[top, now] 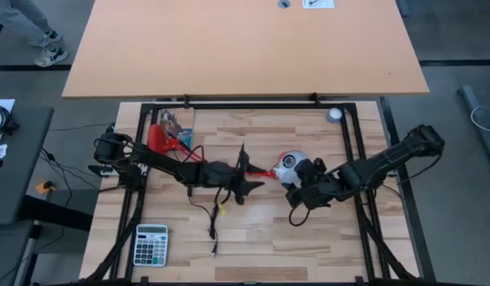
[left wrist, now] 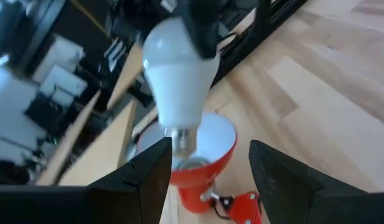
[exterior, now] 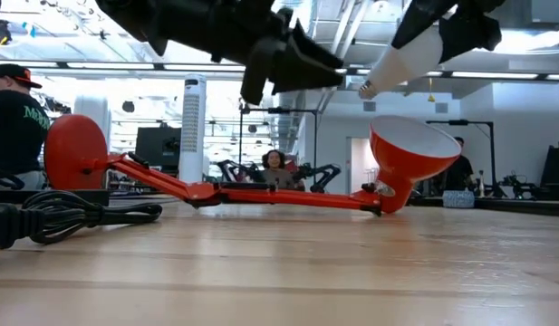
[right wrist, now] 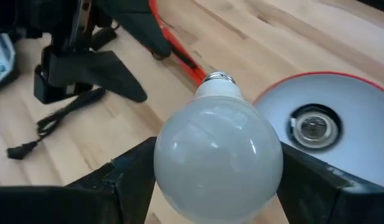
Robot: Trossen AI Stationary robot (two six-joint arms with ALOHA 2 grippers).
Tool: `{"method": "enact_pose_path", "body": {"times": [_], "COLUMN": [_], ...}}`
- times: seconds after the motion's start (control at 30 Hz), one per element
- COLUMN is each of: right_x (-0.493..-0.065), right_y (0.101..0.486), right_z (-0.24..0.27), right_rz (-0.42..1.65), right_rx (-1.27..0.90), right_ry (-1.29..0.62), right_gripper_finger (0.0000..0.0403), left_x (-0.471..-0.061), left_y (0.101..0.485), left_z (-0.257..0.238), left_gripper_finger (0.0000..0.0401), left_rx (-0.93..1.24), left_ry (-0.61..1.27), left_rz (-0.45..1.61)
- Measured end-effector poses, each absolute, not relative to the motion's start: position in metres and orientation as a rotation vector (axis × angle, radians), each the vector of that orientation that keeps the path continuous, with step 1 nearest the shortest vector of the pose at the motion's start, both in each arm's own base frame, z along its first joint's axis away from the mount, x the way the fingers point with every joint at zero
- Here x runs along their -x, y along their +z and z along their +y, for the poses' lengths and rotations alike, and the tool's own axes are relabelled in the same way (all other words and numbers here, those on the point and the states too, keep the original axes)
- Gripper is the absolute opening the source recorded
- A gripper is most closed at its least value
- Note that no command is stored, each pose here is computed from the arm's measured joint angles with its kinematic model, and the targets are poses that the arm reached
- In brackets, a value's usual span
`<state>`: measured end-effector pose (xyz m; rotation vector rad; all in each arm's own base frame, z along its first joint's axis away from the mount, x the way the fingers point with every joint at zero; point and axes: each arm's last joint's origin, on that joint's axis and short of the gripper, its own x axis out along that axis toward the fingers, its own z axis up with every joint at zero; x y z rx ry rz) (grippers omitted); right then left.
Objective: Screw lightbulb
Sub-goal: Insert the lightbulb in the lamp
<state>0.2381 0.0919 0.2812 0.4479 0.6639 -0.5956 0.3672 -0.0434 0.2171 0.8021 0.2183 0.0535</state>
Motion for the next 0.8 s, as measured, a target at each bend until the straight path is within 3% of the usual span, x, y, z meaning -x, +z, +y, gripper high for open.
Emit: {"method": "enact_pose_path", "body": {"times": [0.4,0.8], "right_x": [-0.251,-0.254], "right_y": [0.292,0.293], "right_z": [0.1,0.098], "right_rz": [0.557,0.541], "right_rx": [-0.45,-0.446], "right_ry": [-0.47,-0.463], "right_gripper_finger": [0.0286,0.0286], "left_x": [-0.367,-0.367], "left_y": [0.225,0.224], "left_z": [-0.052,-0.049], "left_gripper_finger": [0.0206,0.0202], "left_rx": [-0.83,-0.802], "left_ry": [0.13,0.152], "left_rz": [0.161,0.182]}}
